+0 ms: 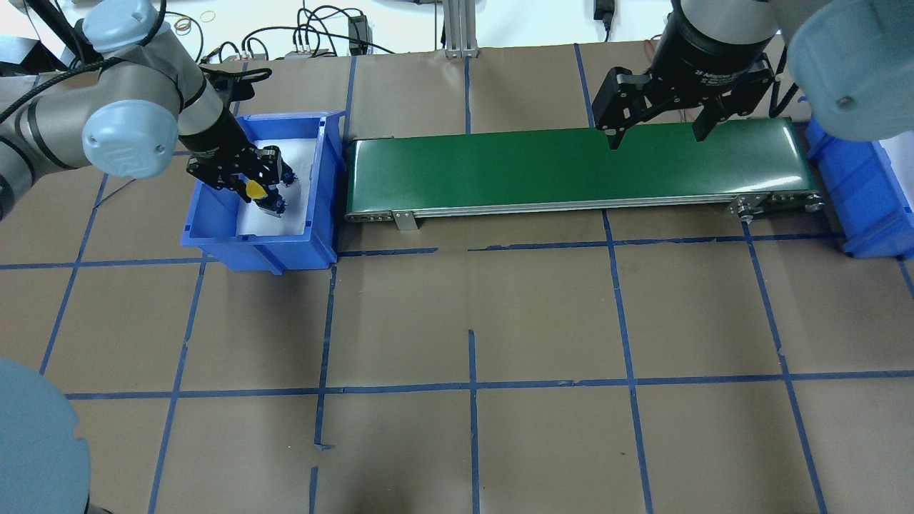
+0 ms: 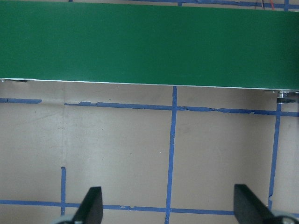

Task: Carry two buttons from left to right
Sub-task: 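Grasp the yellow button with the left gripper and lift it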

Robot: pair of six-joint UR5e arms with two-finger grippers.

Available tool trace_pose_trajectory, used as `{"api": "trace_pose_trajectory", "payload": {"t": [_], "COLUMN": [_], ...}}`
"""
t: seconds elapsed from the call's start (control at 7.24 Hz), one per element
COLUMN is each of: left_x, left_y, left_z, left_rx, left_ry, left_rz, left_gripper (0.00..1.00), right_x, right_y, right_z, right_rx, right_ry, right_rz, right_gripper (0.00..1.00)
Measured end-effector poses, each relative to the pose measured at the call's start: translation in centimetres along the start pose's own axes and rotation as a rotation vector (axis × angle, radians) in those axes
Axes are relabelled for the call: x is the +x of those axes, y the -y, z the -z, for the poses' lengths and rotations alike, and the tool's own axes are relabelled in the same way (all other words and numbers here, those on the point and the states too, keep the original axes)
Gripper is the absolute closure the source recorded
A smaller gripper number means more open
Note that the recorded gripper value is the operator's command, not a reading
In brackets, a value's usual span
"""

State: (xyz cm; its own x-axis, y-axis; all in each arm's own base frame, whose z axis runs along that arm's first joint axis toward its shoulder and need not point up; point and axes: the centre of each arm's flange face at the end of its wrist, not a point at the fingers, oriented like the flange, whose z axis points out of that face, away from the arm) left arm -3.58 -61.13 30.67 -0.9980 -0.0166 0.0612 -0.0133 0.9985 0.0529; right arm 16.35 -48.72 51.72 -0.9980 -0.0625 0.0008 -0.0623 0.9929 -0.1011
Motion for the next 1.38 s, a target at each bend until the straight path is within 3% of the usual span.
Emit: {"api": "trace_pose_trajectory", "payload": {"t": [0.28, 0.69, 0.97, 1.38], "left_x": [0.2, 2.7, 8.0, 13.4], "left_y": [-0.2, 1.1, 2.4, 5.7], "left_z": [4.5, 7.9, 7.7, 3.5], "left_rx": [0.014, 0.053, 0.061, 0.070], "left_ry": [0.019, -0.032, -0.073, -0.131], "left_rz": [0.004, 0.082, 0.185, 0.273], "left_gripper": [0.70, 0.71, 0.73, 0.73], "right_x": [0.0, 0.1, 0.1, 0.1], "right_y": [0.0, 0.0, 0.0, 0.0], "right_z": [0.0, 0.0, 0.0, 0.0], "right_rx": [0.000, 0.000, 0.000, -0.002], "right_ry": [0.000, 0.000, 0.000, -0.002], "right_rz": [-0.001, -0.001, -0.001, 0.000], "right_gripper": [0.00, 0.00, 0.00, 0.00]}}
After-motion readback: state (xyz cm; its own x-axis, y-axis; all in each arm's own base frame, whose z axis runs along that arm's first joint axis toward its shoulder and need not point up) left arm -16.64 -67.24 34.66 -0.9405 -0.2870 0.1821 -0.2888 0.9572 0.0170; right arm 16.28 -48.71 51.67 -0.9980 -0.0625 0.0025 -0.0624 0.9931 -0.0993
